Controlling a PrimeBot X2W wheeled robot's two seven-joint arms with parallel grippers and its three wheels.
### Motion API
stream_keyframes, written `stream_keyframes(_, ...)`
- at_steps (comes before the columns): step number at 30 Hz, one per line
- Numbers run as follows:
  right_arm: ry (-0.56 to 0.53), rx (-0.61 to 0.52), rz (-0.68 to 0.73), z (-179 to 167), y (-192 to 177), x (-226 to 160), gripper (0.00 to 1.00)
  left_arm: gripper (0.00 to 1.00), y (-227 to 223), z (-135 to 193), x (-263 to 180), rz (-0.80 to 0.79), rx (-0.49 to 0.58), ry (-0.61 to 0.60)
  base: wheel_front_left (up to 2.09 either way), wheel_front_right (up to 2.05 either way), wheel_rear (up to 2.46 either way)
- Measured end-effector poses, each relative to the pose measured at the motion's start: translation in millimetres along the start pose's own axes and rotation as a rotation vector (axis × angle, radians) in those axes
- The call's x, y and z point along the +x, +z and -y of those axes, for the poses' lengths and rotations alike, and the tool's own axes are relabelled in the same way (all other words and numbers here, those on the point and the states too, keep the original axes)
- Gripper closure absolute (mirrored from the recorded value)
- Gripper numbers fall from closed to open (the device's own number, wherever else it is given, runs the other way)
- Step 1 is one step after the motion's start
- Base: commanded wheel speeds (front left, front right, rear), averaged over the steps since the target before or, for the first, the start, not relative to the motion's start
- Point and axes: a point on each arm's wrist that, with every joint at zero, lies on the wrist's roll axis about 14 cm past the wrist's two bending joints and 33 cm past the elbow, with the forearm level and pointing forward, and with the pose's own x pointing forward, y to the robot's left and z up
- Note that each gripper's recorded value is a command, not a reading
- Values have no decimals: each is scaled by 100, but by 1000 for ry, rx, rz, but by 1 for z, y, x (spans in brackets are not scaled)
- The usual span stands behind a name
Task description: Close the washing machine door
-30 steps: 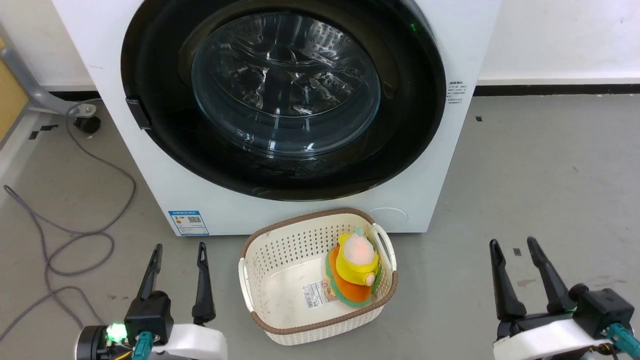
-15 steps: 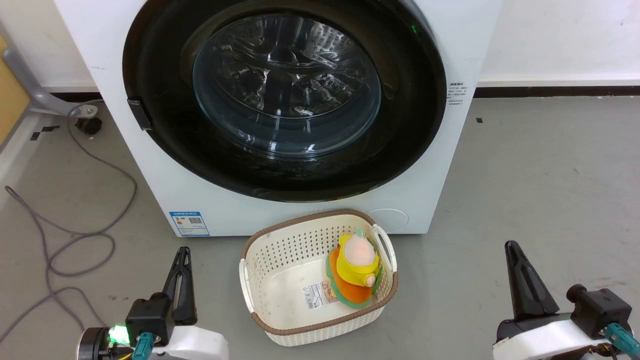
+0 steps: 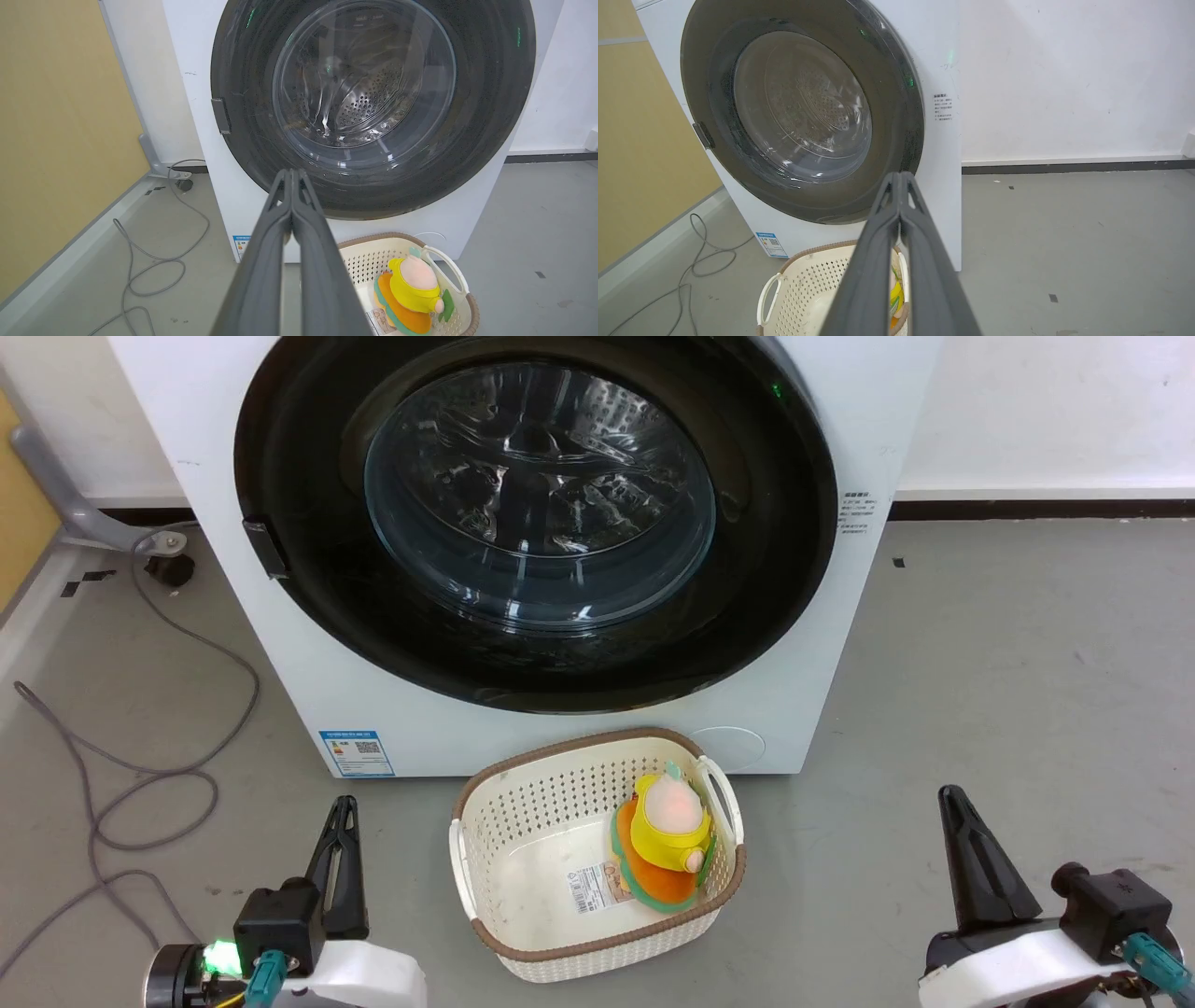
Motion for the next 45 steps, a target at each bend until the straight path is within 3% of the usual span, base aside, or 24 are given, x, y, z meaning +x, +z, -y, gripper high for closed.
stream_keyframes(45, 37, -81, -54, -9, 0, 5, 100, 100, 1, -2, -1, -48, -5, -9, 0, 0, 0)
